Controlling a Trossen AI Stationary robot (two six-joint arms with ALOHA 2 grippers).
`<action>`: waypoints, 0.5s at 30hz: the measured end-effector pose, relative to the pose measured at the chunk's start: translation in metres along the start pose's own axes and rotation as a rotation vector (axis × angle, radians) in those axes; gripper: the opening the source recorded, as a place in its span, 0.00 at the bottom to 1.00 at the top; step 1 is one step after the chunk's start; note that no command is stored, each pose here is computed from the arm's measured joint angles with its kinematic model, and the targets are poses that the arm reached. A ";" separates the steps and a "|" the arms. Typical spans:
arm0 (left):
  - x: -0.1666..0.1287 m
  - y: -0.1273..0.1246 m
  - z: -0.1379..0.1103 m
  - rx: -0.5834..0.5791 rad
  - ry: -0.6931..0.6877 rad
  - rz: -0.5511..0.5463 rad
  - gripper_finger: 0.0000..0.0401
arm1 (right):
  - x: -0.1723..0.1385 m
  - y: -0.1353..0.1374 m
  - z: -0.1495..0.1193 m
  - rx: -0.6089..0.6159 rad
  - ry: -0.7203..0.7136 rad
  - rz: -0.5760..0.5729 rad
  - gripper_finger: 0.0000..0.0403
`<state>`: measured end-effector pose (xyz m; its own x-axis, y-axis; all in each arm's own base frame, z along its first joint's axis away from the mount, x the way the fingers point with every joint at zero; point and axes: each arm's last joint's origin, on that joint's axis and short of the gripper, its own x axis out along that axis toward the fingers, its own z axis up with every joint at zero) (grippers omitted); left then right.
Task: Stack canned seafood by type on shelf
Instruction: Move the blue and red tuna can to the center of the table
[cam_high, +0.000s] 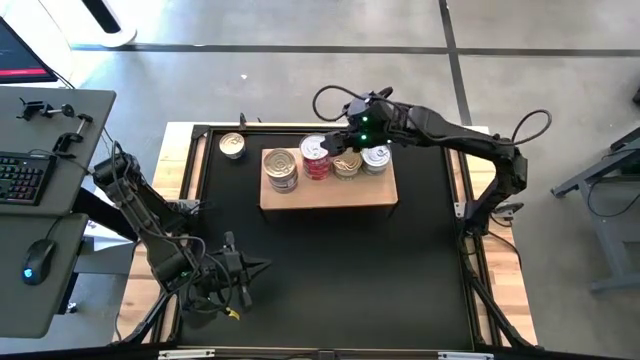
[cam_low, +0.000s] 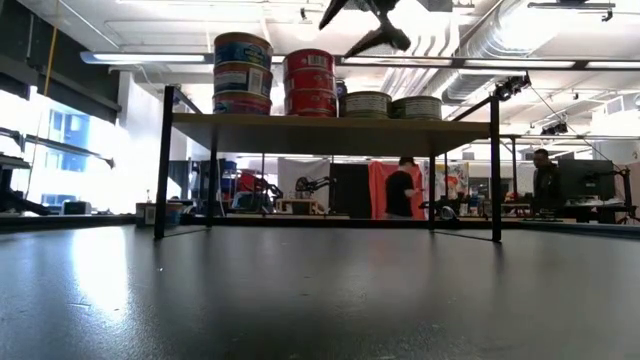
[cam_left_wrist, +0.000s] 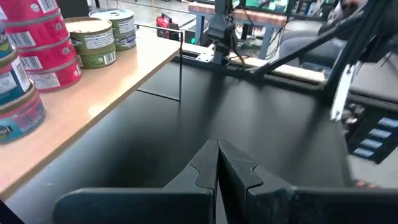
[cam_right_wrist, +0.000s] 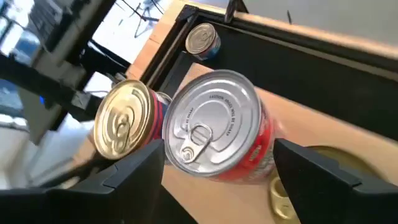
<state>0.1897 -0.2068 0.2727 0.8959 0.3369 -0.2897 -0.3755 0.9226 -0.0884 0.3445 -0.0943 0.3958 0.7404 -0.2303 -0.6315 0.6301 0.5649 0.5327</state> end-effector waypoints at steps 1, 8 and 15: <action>-0.001 0.000 0.002 -0.023 -0.002 -0.003 0.00 | -0.006 0.003 0.001 -0.031 0.002 -0.005 0.72; -0.002 0.019 0.054 -0.084 0.017 -0.051 0.00 | -0.047 0.016 -0.002 -0.236 0.036 -0.107 0.72; -0.005 0.095 0.129 -0.005 0.115 0.038 0.00 | -0.074 0.019 -0.038 -0.466 0.200 -0.256 0.72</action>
<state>0.1808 -0.0966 0.3891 0.8480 0.3477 -0.4000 -0.4102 0.9085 -0.0799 0.2931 -0.0360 0.4310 0.4903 -0.2775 -0.8262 0.5805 0.8111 0.0721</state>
